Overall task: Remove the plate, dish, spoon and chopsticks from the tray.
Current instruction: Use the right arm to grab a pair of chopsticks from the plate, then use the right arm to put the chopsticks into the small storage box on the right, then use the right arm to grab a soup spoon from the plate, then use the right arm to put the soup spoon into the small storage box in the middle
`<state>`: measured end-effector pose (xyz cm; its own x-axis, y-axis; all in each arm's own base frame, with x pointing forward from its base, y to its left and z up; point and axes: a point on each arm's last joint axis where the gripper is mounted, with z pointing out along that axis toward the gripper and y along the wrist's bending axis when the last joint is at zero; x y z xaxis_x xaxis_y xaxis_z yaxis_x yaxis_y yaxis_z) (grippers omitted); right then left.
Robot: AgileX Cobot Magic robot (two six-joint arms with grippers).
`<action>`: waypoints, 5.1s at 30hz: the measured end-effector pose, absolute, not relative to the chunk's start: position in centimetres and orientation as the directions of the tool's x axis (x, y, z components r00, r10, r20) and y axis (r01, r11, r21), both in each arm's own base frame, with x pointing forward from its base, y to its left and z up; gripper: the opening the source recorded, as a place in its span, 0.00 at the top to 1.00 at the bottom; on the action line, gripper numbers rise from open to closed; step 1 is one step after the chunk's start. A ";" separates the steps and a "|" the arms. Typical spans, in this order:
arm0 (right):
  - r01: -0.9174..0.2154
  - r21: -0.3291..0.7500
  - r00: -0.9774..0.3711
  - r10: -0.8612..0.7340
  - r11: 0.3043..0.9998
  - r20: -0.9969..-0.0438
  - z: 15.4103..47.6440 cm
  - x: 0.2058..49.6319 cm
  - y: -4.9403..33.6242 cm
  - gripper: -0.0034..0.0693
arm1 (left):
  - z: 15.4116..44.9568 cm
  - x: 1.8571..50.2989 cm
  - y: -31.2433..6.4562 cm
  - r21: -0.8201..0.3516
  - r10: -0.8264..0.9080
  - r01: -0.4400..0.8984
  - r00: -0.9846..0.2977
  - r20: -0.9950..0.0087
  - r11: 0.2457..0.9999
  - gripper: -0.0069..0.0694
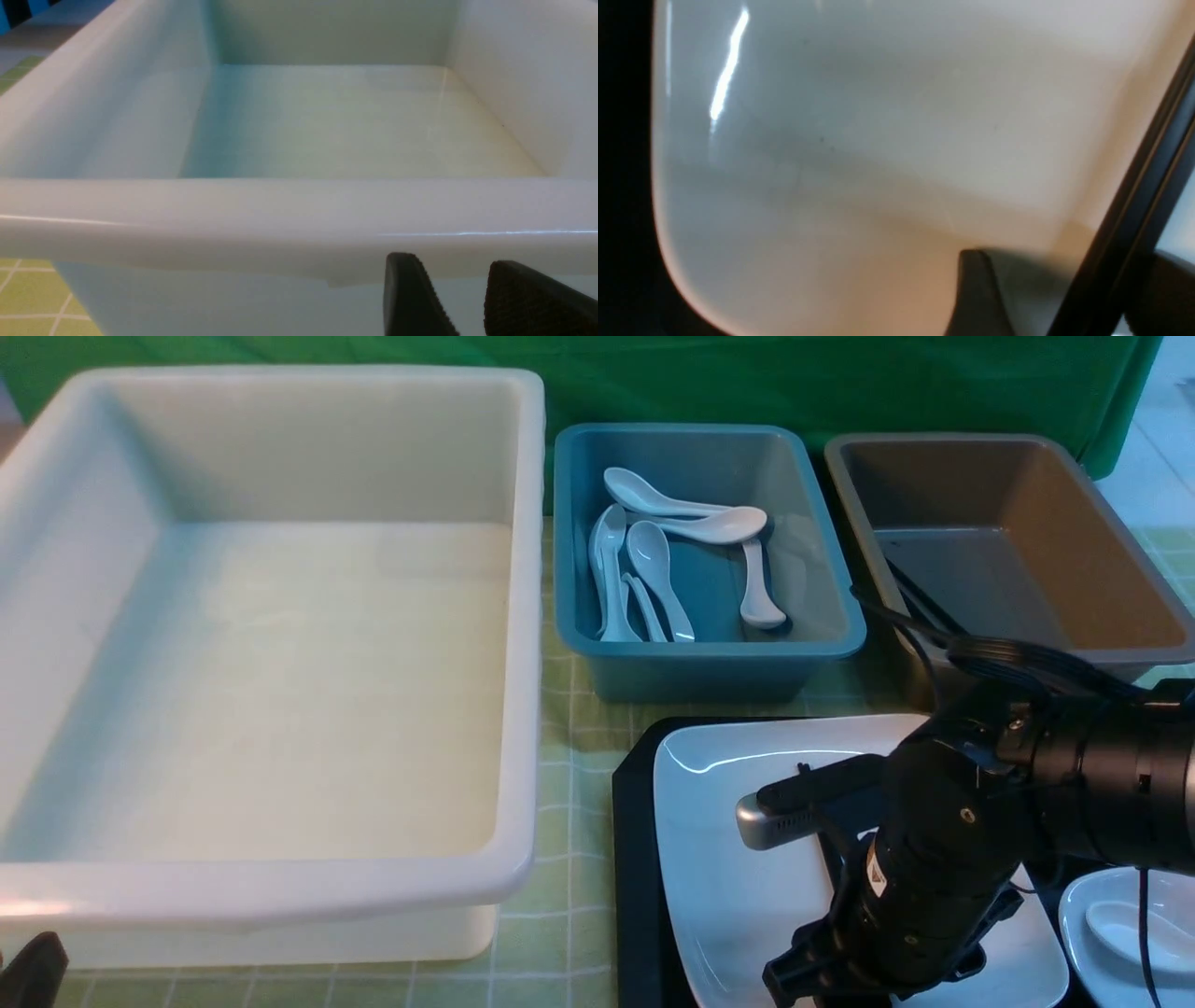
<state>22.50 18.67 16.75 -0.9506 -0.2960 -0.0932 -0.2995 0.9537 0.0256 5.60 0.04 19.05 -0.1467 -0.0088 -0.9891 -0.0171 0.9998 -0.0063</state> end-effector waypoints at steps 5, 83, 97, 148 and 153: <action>-0.283 0.027 -0.956 -0.280 0.959 -0.093 16.6 22.7 18.8 0.56 | 19.1 5.6 0.0 -0.006 -0.009 -0.017 -0.147 -0.989 1.000 0.62; -0.157 -0.161 -0.908 -0.206 0.974 -0.365 34.8 23.3 1.8 0.94 | 19.1 5.6 0.0 -0.005 -0.008 -0.017 -0.147 -0.989 1.000 0.62; -0.360 -0.359 -0.923 -0.385 0.861 0.001 22.9 19.2 -0.7 0.39 | 19.1 5.6 0.0 -0.006 -0.008 -0.017 -0.146 -0.989 1.000 0.62; -0.577 -0.592 -0.649 -0.756 0.562 -0.086 29.7 23.6 2.8 0.80 | 19.1 5.6 0.0 -0.006 -0.008 -0.017 -0.145 -0.989 1.000 0.62; -0.494 -0.423 -0.634 -0.648 0.759 -0.422 33.6 27.2 7.9 0.80 | 19.1 5.6 0.0 -0.006 -0.008 -0.017 -0.145 -0.989 1.000 0.62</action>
<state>27.18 7.92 33.62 -0.6339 -0.6479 -0.4225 -0.4941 0.7594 -0.4232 5.59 0.04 19.06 -0.1449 -0.0085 -0.9894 -0.0171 0.9998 -0.0060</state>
